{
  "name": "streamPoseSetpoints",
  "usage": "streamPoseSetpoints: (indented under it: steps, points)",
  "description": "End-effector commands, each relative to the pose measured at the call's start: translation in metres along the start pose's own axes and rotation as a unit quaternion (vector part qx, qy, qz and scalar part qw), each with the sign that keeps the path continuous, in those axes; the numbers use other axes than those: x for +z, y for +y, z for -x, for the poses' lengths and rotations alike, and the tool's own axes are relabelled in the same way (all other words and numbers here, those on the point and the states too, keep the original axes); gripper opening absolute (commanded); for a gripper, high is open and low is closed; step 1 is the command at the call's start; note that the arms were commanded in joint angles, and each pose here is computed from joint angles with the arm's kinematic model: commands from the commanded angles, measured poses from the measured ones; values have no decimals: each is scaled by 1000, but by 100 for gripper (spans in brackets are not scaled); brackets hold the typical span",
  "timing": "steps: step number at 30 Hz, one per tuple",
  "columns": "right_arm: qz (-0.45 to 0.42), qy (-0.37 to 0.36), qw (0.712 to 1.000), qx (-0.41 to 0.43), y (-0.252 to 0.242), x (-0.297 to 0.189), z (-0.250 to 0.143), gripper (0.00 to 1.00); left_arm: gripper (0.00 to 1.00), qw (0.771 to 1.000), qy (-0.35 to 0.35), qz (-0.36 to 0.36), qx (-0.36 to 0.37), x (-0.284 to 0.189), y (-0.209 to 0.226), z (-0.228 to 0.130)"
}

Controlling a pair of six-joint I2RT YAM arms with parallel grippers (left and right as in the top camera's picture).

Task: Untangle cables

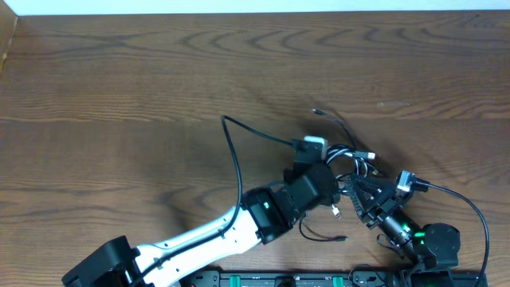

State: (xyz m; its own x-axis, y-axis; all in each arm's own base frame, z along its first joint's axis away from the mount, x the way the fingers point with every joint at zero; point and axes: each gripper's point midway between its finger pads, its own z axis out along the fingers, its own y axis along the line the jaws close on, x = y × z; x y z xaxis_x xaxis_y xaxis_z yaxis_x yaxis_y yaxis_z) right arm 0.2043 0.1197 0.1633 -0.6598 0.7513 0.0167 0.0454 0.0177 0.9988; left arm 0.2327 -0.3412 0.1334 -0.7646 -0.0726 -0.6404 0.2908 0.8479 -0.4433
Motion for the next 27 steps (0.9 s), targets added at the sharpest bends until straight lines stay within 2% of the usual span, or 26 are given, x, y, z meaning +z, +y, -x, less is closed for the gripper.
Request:
streamPoseSetpoints:
  steps: [1, 5, 8, 9, 10, 11, 15, 21, 24, 27]
  points:
    - [-3, -22, 1000, 2, -2, 0, 7, 47, 7, 999, -40, 5, 29, -10, -6, 14]
    - [-6, -23, 1000, 4, -3, 0, 8, 41, 8, 998, -60, -5, 22, -23, -10, 27]
    - [-17, -25, 1000, 2, -8, 2, 10, 27, 7, 997, -81, -11, 15, -35, -13, 39]
    - [-23, -26, 999, 3, -11, 2, 10, 20, 8, 996, -86, -16, 12, -39, -15, 42]
    - [-33, -26, 999, 10, -16, 3, 11, 7, 8, 996, -90, -22, 10, -44, -17, 45]
    - [-41, -27, 999, 15, -20, 4, 12, 1, 8, 995, -92, -24, 9, -47, -17, 47]
    - [-73, -27, 996, 30, -36, 6, 14, 1, 8, 996, -84, -15, 13, -50, -12, 44]
    - [-93, -21, 995, -21, -45, 7, 15, 1, 8, 997, -66, 13, 24, -49, 1, 34]
    - [-80, -20, 995, -55, -38, 8, 16, 1, 7, 992, -100, 68, 27, -52, 21, 45]
    - [-66, -25, 994, -79, -30, 9, 18, 1, 8, 978, -156, 140, 10, -61, 49, 63]
